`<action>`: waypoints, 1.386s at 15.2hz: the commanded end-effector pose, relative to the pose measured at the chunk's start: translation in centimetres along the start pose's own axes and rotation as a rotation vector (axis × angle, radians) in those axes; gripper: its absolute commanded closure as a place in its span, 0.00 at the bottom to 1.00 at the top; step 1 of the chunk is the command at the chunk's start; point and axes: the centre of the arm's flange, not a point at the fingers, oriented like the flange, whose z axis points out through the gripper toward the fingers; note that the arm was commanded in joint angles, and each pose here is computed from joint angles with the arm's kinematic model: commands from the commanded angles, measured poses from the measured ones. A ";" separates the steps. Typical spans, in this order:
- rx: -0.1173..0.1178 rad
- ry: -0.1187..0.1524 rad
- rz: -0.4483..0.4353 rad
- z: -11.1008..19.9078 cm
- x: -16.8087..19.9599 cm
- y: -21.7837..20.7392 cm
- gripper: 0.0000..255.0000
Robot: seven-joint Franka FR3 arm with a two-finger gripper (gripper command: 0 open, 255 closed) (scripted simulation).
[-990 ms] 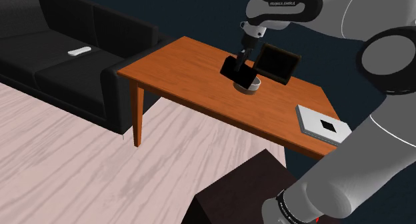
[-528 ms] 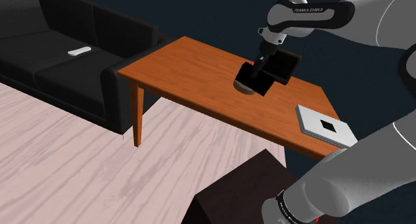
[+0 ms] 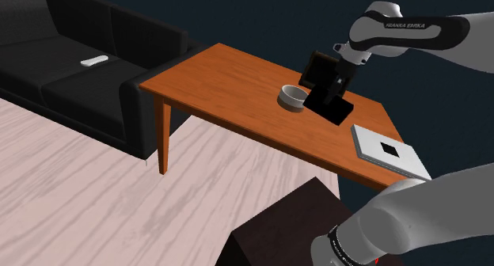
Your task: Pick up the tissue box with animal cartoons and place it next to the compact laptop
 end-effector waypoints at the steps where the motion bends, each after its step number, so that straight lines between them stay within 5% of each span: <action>1: 0.000 0.000 -0.001 0.2 -2.7 0.1 1.00; 14: 0.000 0.000 -0.001 0.1 -19.5 1.5 1.00; 21: 0.000 0.000 -0.001 3.8 -19.5 1.5 1.00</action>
